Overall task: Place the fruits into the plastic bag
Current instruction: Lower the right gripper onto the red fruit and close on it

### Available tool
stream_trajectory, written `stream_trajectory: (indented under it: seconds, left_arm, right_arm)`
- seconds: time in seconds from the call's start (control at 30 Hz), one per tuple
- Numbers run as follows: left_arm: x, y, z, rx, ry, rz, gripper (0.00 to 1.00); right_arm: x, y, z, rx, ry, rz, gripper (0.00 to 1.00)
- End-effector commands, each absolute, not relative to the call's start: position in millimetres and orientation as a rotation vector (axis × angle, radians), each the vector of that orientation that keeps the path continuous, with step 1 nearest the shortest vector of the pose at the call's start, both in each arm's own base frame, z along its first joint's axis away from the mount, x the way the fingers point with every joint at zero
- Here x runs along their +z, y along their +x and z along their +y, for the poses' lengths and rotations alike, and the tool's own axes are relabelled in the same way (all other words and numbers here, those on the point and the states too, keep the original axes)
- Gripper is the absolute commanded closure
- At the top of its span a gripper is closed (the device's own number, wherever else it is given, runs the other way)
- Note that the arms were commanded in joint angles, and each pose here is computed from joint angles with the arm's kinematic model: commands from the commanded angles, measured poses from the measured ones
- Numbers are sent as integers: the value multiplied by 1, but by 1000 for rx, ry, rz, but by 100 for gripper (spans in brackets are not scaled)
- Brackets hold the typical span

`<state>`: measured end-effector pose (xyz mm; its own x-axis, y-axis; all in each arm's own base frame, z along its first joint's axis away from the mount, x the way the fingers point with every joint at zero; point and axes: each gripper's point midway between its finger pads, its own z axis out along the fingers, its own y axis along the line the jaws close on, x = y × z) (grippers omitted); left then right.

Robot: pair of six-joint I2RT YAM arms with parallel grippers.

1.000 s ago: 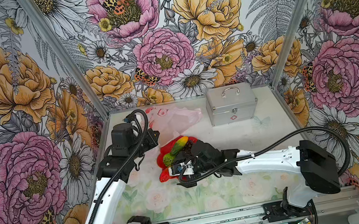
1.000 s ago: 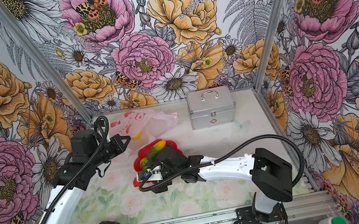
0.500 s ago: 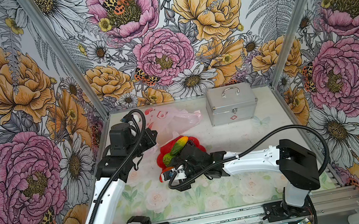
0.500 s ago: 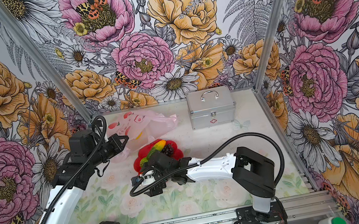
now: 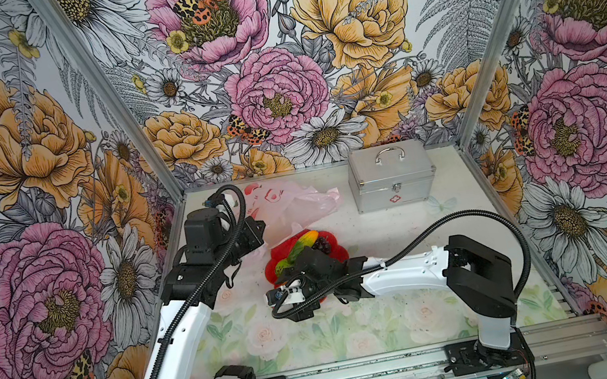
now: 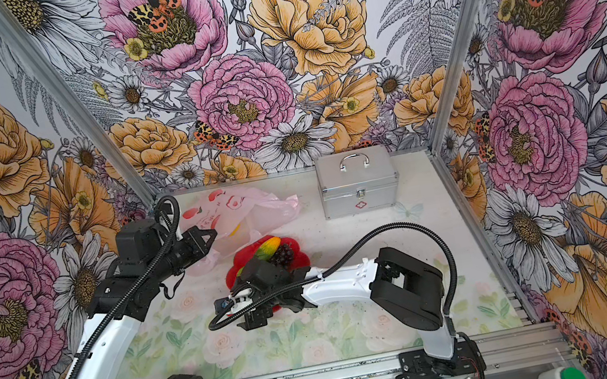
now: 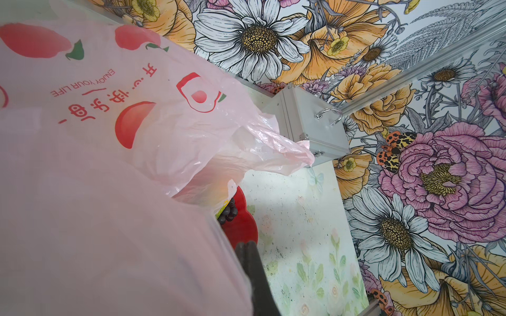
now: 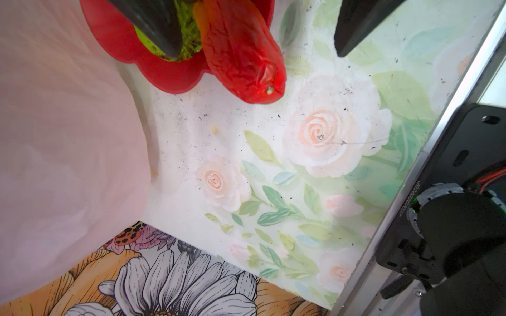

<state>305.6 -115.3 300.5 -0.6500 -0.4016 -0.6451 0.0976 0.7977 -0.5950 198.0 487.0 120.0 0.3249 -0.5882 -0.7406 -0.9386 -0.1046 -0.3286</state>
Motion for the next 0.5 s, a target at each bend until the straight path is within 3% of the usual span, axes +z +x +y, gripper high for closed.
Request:
stream_trajectory:
  seconds: [0.0, 0.47]
  left_arm:
    - [297, 307, -112, -758, -241, 2163, 100]
    - [294, 310, -113, -754, -239, 2175, 100]
  right_arm:
    - [129, 206, 499, 554, -1743, 1354, 13]
    - [115, 223, 502, 521, -1689, 1417, 25]
